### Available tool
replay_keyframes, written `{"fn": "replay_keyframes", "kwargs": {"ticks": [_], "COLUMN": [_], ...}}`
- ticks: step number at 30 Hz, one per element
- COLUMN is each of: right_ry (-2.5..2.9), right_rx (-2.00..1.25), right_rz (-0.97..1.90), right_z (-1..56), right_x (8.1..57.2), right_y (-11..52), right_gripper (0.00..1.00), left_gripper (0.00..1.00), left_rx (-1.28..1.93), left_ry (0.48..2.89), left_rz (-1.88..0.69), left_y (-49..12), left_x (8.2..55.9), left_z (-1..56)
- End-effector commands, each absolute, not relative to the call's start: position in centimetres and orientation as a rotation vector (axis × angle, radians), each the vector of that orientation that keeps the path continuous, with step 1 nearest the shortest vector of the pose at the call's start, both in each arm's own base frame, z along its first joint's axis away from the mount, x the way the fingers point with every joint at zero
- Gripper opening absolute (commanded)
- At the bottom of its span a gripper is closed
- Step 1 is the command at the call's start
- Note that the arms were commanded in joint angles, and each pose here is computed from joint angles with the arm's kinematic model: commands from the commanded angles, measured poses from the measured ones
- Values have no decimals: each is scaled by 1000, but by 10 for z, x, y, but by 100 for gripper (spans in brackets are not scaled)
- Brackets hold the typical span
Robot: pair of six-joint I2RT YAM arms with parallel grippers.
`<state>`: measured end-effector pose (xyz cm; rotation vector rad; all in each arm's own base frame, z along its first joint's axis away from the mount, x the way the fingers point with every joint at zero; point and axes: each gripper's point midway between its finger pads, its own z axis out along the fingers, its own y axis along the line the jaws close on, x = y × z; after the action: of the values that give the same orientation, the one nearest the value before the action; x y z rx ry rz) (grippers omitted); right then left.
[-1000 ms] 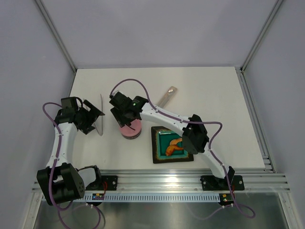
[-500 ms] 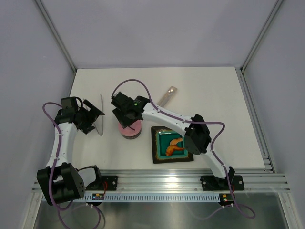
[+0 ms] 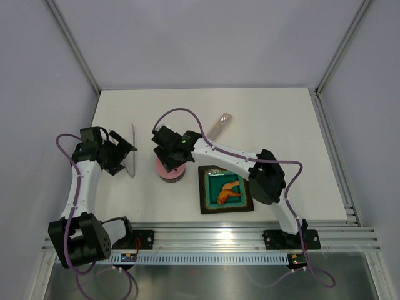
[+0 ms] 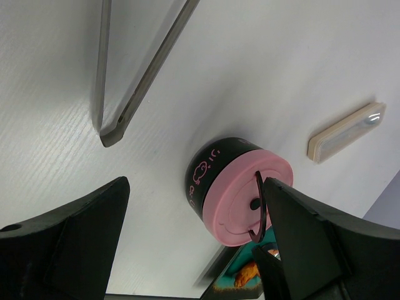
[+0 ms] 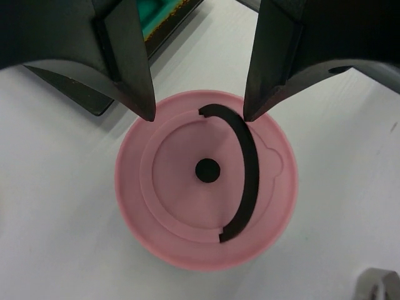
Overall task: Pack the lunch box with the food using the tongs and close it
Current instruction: Close the box lid on the packing box.
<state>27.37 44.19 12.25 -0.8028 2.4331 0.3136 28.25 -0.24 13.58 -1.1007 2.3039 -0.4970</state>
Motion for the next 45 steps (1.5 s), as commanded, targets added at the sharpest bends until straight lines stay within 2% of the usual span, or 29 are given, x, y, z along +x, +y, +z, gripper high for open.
{"fn": "replay_keyframes", "kwargs": {"ticks": [1, 4, 13, 16, 22, 29, 33, 45], "right_ry": [2488, 2489, 2356, 2334, 2354, 2448, 2461, 2280], "right_rx": [-809, -818, -778, -772, -796, -883, -892, -780], "right_rz": [292, 278, 339, 330, 335, 298, 306, 382], "right_z": [94, 96, 160, 166, 147, 87, 86, 196], "right_x": [270, 267, 276, 282, 289, 283, 280, 284], "right_y": [443, 441, 446, 449, 468, 475, 474, 453], "right_gripper": [65, 65, 65, 66, 66, 66, 66, 66], "left_gripper": [92, 92, 92, 92, 92, 92, 92, 92], "left_rx": [-1084, -1087, -1087, -1090, -1087, -1084, -1086, -1085], "left_ry": [2288, 2291, 2286, 2290, 2292, 2293, 2299, 2295], "left_rz": [-490, -492, -498, -497, -489, -483, -491, -492], "left_y": [1, 0, 0, -1, 0, 1, -1, -1], "left_x": [286, 285, 285, 284, 283, 282, 283, 283], "left_z": [134, 132, 133, 132, 132, 132, 129, 130]}}
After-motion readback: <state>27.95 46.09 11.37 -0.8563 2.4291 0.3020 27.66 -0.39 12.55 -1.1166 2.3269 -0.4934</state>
